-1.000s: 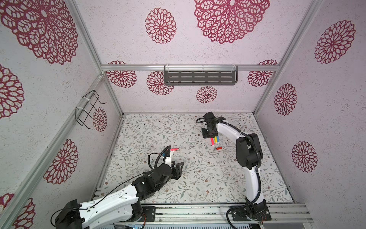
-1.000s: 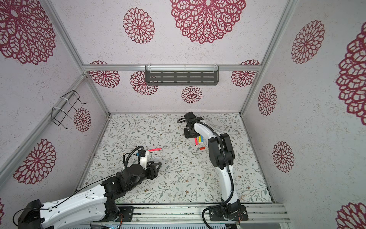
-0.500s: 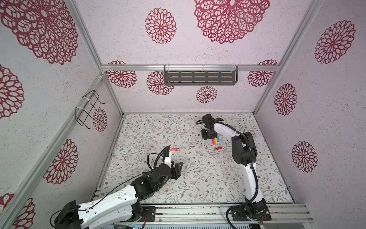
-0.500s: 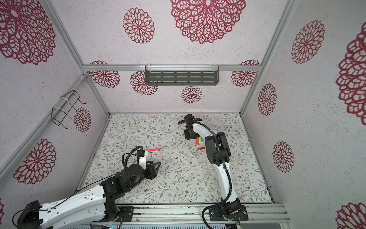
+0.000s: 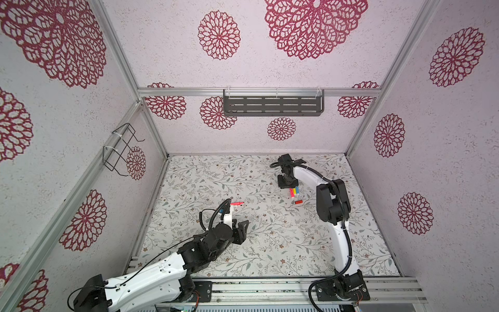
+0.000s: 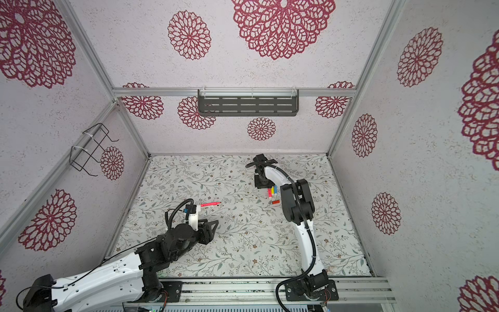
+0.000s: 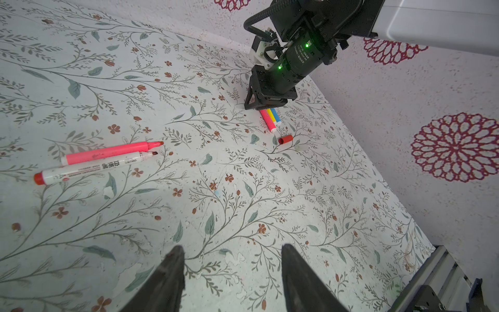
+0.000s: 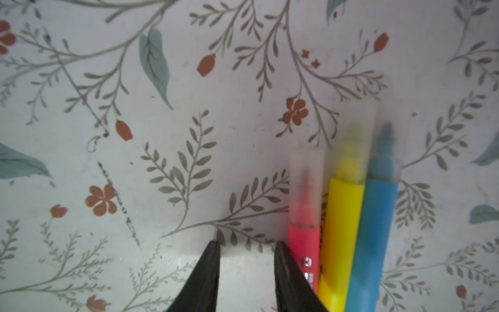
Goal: Insert the pens into the pen caps
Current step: 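Open the right gripper and lift it off the placed highlighter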
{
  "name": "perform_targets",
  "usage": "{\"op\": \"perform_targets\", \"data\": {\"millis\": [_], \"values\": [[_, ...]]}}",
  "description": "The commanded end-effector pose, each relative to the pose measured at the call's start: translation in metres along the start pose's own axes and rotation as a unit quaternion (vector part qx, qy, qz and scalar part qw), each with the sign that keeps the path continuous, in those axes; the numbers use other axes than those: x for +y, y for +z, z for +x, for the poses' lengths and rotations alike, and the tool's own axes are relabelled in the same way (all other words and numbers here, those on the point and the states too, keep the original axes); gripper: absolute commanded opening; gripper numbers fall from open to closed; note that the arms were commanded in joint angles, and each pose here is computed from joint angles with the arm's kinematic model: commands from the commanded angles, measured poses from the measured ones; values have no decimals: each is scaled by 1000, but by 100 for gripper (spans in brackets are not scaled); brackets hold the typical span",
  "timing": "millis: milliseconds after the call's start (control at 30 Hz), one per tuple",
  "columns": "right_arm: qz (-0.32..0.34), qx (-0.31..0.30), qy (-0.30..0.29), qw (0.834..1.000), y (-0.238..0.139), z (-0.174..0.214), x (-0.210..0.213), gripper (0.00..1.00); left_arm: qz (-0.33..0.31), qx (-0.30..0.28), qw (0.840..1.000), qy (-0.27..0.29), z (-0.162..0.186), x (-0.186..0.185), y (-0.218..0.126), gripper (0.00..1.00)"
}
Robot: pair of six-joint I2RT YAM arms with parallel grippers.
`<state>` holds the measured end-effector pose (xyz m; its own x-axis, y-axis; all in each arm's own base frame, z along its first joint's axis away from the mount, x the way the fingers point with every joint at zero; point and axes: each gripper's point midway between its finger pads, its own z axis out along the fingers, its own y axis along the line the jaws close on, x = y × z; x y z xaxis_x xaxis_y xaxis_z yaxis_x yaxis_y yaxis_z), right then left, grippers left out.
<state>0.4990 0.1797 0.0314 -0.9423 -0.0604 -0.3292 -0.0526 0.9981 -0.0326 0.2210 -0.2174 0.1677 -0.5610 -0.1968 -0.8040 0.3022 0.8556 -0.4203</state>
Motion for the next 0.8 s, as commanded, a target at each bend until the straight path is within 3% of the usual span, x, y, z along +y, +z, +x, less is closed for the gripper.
{"op": "perform_targets", "data": {"millis": [0,500,600,767], "values": [[26,-5,19,999,-7,-6,-14,36,-6,-11,1000,3,-4,3,-3,59],[7,-18,30,999,-19,-14,-8,39,-8,-11,1000,-1,-3,6,-5,59],[-5,-40,23,999,-44,-21,0,43,-11,-12,1000,7,-7,5,-6,60],[-56,-111,-13,992,-130,-36,35,54,-9,-7,1000,19,-10,2,-3,60]]}}
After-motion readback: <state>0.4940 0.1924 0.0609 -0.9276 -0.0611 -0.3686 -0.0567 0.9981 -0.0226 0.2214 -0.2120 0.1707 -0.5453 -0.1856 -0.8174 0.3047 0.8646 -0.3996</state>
